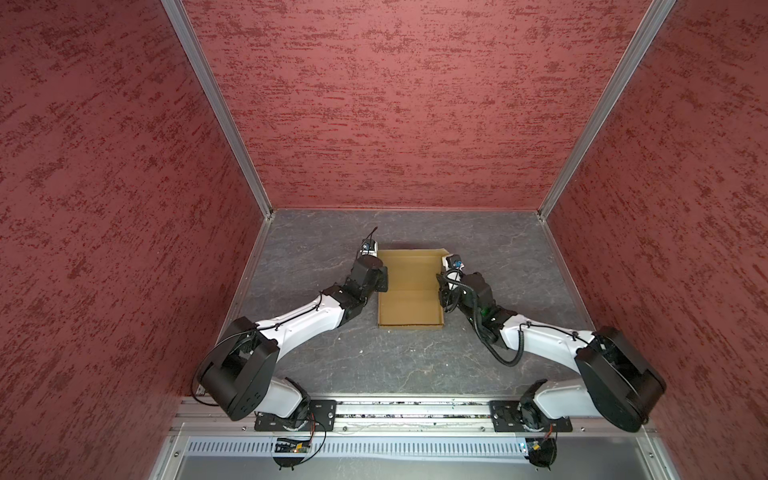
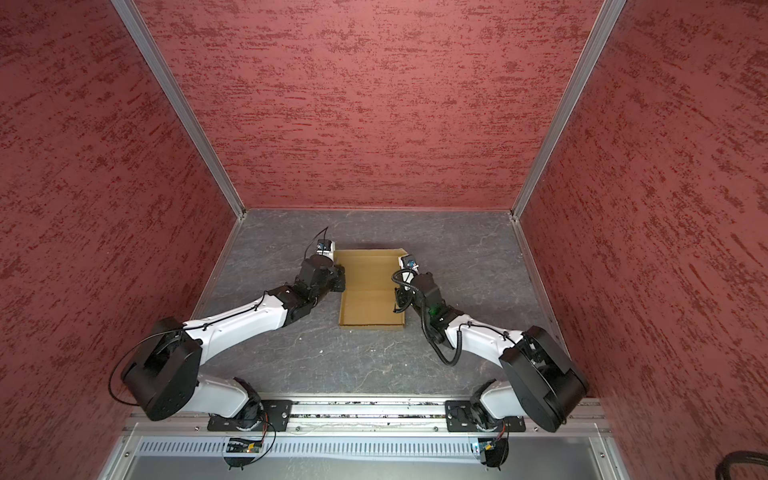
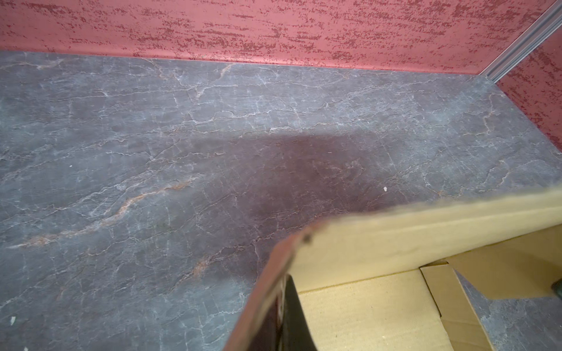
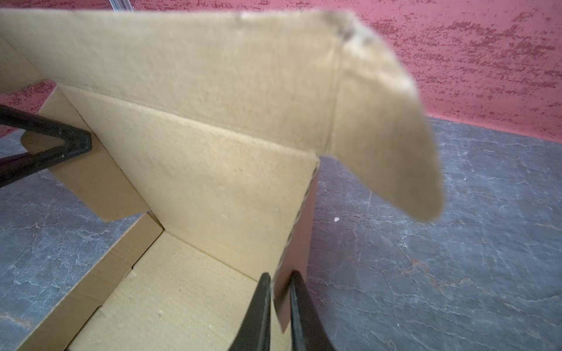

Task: Fold the paper box
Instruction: 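Press the lid closed with both grippers, pulling the box toward the robot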

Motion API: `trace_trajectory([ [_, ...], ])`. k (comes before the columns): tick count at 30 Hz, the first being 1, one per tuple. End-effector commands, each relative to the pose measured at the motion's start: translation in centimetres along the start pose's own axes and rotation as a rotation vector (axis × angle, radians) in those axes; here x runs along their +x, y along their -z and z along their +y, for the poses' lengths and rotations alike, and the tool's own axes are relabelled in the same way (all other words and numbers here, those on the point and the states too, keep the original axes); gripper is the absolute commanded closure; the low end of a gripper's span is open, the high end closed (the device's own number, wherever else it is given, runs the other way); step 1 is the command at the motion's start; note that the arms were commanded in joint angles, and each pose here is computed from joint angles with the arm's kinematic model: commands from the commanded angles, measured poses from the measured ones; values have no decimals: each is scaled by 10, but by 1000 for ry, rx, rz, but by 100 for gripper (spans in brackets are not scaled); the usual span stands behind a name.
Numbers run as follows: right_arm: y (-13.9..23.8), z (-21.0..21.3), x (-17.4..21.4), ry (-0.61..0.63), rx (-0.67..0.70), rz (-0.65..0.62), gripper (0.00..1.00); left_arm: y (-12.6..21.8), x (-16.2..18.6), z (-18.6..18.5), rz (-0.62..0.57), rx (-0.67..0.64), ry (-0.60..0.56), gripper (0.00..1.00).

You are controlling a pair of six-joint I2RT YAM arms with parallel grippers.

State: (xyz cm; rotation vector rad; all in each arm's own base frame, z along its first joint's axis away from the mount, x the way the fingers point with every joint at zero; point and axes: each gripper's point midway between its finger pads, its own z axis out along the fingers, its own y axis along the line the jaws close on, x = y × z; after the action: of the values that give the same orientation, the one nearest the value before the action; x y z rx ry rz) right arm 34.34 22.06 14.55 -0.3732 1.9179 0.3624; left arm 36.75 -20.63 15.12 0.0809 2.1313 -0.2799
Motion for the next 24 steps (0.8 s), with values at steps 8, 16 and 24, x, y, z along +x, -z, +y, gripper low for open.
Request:
trace_trajectory([
  [8,13,4,11,-44,-15,-12,85,9,20,-9,8,7,16,100],
  [16,17,6,17,-54,-14,-16,85,16,32,-15,-6,-29,4,100],
  [24,22,5,27,-62,-6,-15,87,19,46,-13,-15,-64,-2,100],
])
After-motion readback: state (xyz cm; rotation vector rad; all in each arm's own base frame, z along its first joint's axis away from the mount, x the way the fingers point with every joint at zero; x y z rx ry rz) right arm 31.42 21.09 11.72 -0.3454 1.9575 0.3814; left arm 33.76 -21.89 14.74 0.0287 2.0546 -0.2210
